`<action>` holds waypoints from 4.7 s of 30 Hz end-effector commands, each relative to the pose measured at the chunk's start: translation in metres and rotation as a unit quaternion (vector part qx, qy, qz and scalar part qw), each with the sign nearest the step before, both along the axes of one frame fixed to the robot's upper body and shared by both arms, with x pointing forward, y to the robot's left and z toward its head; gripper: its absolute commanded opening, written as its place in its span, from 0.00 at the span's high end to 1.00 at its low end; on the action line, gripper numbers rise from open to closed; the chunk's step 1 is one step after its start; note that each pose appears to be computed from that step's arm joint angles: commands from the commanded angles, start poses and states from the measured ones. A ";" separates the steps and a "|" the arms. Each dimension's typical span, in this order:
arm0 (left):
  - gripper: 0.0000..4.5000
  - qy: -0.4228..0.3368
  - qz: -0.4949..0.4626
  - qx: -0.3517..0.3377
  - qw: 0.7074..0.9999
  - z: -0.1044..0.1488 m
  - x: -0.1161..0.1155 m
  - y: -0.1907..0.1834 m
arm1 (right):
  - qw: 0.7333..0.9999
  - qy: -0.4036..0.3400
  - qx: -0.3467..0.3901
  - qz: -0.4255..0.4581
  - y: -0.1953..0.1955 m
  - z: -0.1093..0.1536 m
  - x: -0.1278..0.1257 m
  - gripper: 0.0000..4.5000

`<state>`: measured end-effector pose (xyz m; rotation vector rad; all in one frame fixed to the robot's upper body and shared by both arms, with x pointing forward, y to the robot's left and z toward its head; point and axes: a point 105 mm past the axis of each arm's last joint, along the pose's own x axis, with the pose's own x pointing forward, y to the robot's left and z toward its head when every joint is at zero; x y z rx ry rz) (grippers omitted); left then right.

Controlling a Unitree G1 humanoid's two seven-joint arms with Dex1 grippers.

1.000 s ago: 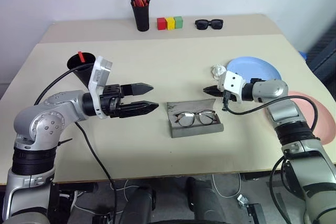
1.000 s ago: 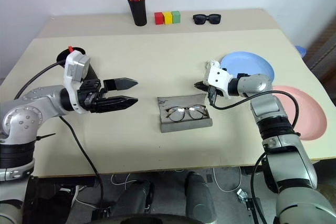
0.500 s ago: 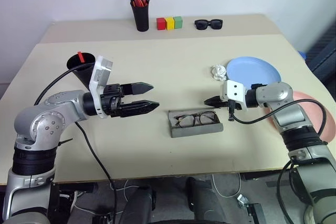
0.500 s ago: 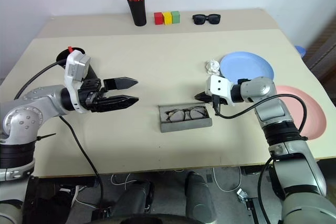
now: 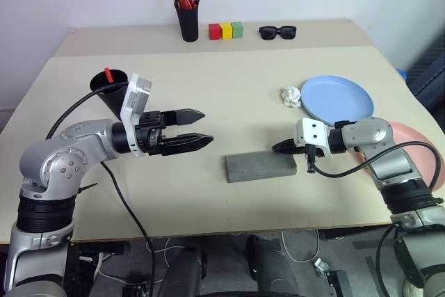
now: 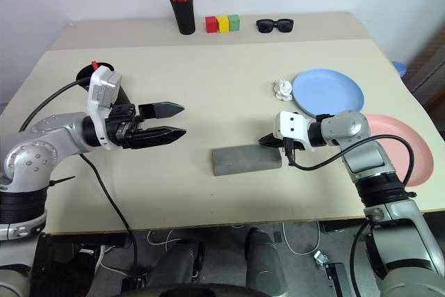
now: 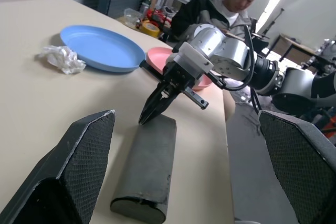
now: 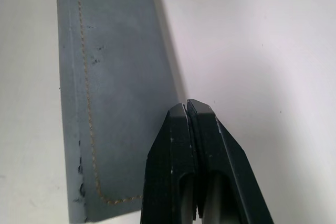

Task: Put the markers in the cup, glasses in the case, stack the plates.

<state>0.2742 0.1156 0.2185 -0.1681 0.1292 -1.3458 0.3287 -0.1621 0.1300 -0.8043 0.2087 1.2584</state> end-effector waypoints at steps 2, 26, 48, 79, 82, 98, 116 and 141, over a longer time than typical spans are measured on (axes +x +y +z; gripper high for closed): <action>0.00 -0.023 -0.005 -0.002 1.000 0.010 -0.001 0.000 | 1.000 -0.025 0.005 0.001 0.001 0.008 -0.001 1.00; 0.00 -0.060 -0.016 0.010 0.998 -0.008 0.014 0.006 | 0.923 0.009 0.181 -0.340 -0.112 0.068 -0.041 0.24; 0.00 -0.111 -0.004 0.038 0.993 -0.004 0.025 0.012 | 0.816 0.123 0.071 -0.560 -0.171 -0.026 -0.054 0.78; 0.00 -0.100 0.029 0.036 0.994 -0.001 0.023 0.015 | 0.894 -0.123 -0.078 -0.423 -0.134 0.041 0.076 0.99; 0.00 -0.097 0.034 0.037 0.994 -0.002 0.021 0.017 | 0.901 -0.111 -0.037 -0.417 -0.123 0.042 0.083 0.93; 0.00 -0.092 0.035 0.034 0.995 -0.002 0.019 0.013 | 0.903 -0.107 0.198 -0.367 -0.056 0.095 0.105 0.01; 0.00 -0.091 0.039 0.036 0.994 -0.006 0.015 0.016 | 0.889 -0.113 0.156 -0.416 -0.008 0.038 0.144 0.01; 0.00 -0.093 0.051 0.037 0.994 -0.007 0.014 0.017 | 0.847 -0.131 0.299 -0.419 -0.061 0.097 0.132 1.00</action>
